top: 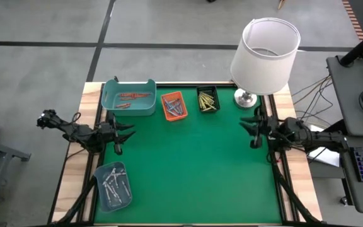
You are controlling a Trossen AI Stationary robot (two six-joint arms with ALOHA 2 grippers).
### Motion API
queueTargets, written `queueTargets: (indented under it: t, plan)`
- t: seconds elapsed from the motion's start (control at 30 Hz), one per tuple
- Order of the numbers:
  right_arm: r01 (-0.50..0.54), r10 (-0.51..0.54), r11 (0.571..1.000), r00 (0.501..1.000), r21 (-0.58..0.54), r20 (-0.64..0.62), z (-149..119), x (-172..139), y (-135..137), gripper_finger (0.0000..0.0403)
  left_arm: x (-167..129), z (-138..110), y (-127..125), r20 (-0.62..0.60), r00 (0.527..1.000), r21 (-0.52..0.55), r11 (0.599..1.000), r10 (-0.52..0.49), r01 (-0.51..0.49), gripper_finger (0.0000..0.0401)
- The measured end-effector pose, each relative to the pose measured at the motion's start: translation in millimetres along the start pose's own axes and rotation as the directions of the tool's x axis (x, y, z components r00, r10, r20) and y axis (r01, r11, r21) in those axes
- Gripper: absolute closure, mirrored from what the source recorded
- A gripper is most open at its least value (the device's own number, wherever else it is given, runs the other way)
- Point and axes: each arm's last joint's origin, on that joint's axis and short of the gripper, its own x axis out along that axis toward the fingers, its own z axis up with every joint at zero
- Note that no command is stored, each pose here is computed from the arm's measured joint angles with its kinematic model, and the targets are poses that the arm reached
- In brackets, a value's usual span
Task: Sort crayons
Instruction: Return to Home Position
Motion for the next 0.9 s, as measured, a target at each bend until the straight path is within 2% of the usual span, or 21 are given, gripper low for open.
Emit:
queueTargets:
  t: [0.1, 0.27, 0.33, 0.9]
  plan:
    - [-0.14, 0.138, 0.981, 0.99, -0.133, -0.024, -3.3, -0.3, 4.2, 0.0324, 0.1, -0.1, 0.0, -0.001, 1.0, 0.001, 1.0, 0.001, -0.001, 0.0287]
    - [-0.259, 0.212, 0.927, 0.959, -0.272, -0.188, -19.5, -2.8, 8.5, 0.033, 0.3, -0.4, -0.3, -0.004, 1.0, 0.004, 1.0, 0.001, -0.001, 0.0287]
    - [-0.263, 0.212, 0.917, 0.958, -0.299, -0.191, -19.8, -2.9, 8.6, 0.0332, 0.3, -0.5, -0.3, -0.005, 1.0, 0.004, 1.0, 0.001, -0.001, 0.0287]
    - [-0.25, 0.191, 0.924, 0.957, -0.288, -0.218, -22.1, -1.7, 7.1, 0.0335, 0.6, -0.8, -0.4, -0.008, 1.0, 0.008, 1.0, 0.004, -0.004, 0.0287]
